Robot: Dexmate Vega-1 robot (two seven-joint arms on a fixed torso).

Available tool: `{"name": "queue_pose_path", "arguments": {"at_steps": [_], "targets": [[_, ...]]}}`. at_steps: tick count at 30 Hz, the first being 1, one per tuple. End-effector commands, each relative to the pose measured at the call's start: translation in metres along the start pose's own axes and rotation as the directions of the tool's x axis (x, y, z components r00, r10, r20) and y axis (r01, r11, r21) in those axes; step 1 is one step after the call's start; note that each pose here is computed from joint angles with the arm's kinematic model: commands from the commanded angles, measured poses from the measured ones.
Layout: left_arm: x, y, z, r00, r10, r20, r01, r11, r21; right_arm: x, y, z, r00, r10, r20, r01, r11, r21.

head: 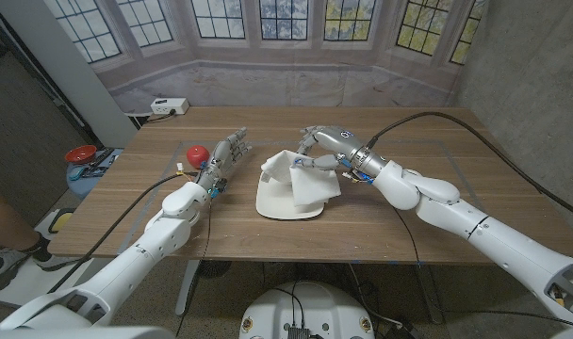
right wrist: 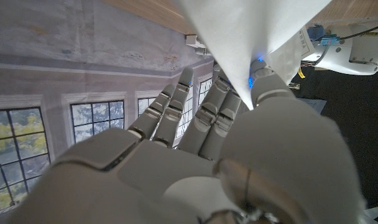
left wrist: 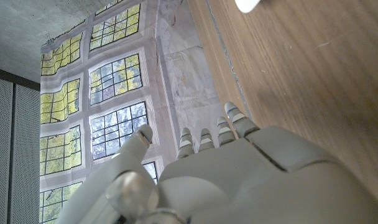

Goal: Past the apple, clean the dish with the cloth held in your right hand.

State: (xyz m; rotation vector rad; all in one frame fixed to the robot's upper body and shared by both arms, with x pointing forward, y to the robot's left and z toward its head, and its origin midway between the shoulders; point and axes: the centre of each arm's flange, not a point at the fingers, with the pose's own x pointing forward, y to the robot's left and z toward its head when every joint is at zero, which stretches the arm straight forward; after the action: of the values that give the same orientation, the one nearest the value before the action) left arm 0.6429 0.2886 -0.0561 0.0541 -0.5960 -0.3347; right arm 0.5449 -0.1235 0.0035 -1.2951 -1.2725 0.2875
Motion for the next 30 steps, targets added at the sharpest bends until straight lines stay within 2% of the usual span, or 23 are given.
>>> {"name": "queue_pose_path", "arguments": {"at_steps": [1,30], "targets": [[0.0,0.001,0.001,1.0,-0.011,-0.01,0.011,1.0,0.013,0.016,0.019,-0.005,1.0,0.029,0.007,-0.029,0.999,0.027],[0.002,0.002,0.002,0.999,-0.025,-0.025,0.025,0.999,0.03,0.024,0.052,-0.024,0.993,0.104,-0.05,-0.098,0.99,0.104]]}}
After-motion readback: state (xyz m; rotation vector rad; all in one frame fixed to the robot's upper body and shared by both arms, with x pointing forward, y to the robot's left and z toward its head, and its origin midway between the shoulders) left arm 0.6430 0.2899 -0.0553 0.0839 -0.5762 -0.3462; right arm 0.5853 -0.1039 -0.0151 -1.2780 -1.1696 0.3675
